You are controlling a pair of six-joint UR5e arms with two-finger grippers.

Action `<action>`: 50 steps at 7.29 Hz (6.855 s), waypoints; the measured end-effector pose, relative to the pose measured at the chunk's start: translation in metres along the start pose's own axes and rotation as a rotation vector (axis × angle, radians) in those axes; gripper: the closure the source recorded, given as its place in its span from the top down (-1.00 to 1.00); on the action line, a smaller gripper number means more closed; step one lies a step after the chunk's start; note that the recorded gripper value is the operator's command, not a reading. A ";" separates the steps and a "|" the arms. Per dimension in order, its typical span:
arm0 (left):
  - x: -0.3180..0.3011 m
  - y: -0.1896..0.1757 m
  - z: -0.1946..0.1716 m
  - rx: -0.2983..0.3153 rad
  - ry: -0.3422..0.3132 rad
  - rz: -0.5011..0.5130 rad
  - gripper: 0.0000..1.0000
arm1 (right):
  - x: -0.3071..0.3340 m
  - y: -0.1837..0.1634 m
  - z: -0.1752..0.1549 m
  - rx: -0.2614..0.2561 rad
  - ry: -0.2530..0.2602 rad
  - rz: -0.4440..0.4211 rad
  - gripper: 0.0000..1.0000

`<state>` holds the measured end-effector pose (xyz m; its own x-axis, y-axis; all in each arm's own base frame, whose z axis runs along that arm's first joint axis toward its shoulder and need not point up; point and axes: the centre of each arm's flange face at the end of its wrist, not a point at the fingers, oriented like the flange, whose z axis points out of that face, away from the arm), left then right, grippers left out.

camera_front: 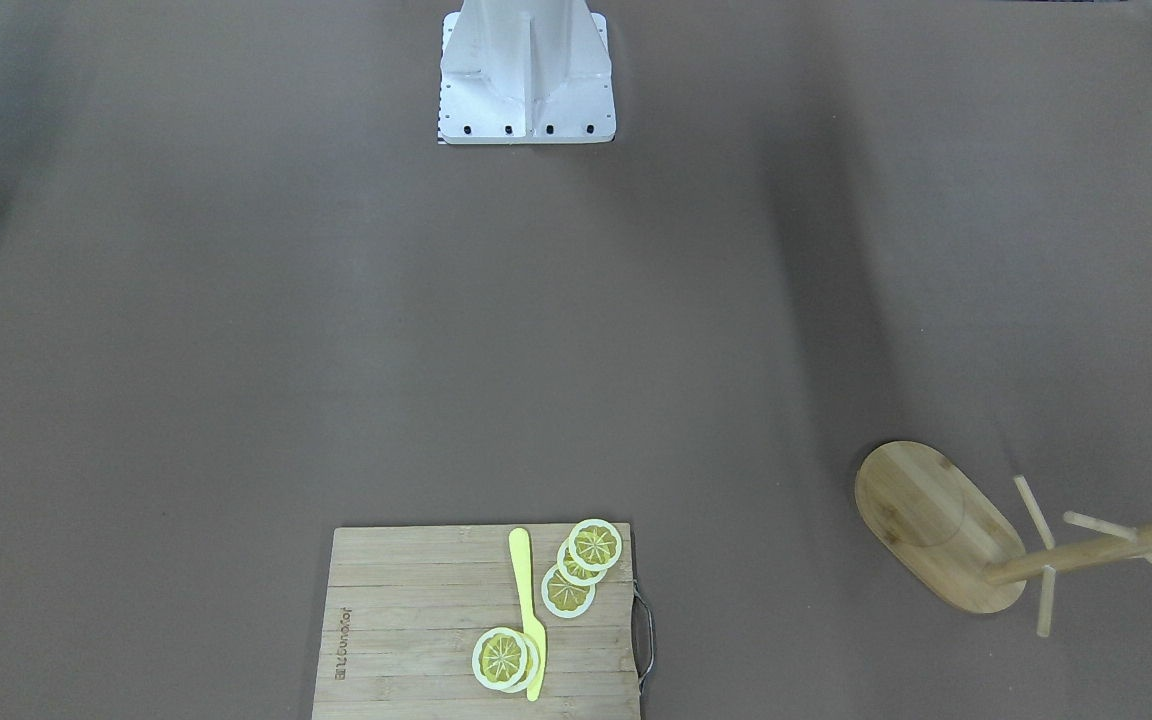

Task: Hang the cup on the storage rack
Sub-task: 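Carry the blue mug with the right gripper toward the table center, then lower the blue mug upright onto the table and open the right gripper, then withdraw the right gripper away from the mug while the left arm moves in, then reach the left gripper toward the blue mug's handle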

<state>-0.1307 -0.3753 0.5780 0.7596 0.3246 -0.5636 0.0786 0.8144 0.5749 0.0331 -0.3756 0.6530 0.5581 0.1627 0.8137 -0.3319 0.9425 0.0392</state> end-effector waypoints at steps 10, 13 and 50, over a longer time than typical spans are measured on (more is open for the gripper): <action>-0.002 0.007 0.005 -0.012 0.019 -0.020 0.98 | -0.350 -0.030 0.058 0.021 -0.035 0.294 -1.00; -0.005 0.009 0.007 -0.017 0.018 -0.026 0.98 | -0.485 0.006 0.070 0.020 0.072 0.370 -1.00; 0.346 -0.134 0.177 0.108 0.431 0.106 0.97 | -0.021 -0.030 -0.016 -0.208 0.265 -0.258 1.00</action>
<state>0.2353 -0.4576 0.4107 0.4306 0.5924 -0.6809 0.0991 0.7188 0.6881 0.0432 -0.4025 0.6260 0.7881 -0.0424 0.6141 -0.0103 0.9966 0.0820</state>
